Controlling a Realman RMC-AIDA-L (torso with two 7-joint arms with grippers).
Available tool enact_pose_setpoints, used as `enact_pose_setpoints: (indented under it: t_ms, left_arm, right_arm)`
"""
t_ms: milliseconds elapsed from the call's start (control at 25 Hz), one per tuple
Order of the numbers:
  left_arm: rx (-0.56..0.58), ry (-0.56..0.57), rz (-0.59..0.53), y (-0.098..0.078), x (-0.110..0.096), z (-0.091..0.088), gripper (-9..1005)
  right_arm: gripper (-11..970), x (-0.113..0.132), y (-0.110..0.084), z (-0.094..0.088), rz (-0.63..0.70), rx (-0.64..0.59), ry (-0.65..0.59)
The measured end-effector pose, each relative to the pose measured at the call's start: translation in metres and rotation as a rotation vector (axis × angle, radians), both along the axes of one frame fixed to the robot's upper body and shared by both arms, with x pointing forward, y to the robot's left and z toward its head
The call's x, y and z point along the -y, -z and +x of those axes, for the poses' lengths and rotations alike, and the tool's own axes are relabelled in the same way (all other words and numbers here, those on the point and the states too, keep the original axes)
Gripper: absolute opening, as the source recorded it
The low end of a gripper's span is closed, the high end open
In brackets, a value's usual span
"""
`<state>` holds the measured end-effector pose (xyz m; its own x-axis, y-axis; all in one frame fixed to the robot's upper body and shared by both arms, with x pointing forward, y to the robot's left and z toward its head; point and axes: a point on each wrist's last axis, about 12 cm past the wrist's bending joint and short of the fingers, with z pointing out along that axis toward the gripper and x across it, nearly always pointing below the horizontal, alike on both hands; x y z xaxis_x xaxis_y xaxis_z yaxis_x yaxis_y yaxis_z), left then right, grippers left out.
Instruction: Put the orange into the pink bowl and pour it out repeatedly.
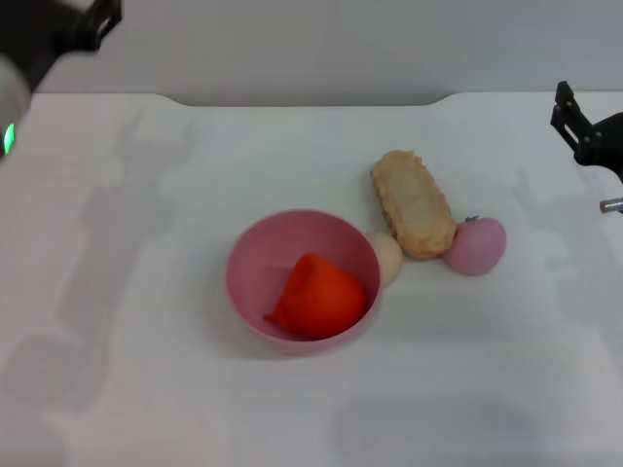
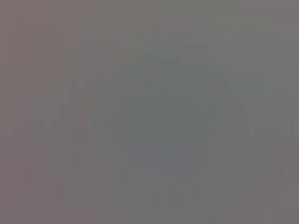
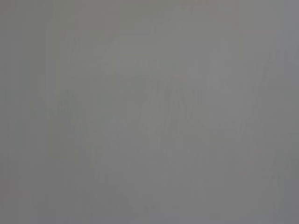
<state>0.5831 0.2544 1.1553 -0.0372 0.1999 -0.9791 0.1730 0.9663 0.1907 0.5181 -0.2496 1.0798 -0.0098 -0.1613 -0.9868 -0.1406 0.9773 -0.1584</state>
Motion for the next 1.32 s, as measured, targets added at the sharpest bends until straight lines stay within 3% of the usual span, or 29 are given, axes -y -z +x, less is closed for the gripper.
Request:
enact_pose_setpoints:
  t_ms: [40, 80, 240, 360, 880, 1320]
  left_arm:
    - [0.0, 0.0, 0.0, 0.0, 0.0, 0.0, 797]
    - [0.057, 0.007, -0.029, 0.029, -0.005, -0.011, 797]
    - [0.068, 0.045, -0.105, 0.072, -0.006, -0.026, 797]
    - [0.051, 0.062, -0.104, 0.086, -0.005, -0.029, 797]
    - [0.024, 0.044, -0.133, 0.098, -0.008, -0.034, 797]
    - [0.009, 0.038, -0.141, 0.101, -0.008, -0.027, 797]
  right_arm:
    - [794, 0.0, 0.003, -0.001, 0.005, 0.009, -0.001]
    - [794, 0.0, 0.006, -0.002, 0.017, 0.019, -0.004]
    - [795, -0.002, 0.015, -0.009, 0.039, 0.066, -0.012]
    - [795, -0.001, 0.018, -0.014, 0.056, 0.093, -0.015]
    - [795, 0.012, 0.034, -0.021, 0.155, 0.042, 0.016]
    - [795, 0.017, 0.029, -0.011, 0.142, 0.063, 0.026]
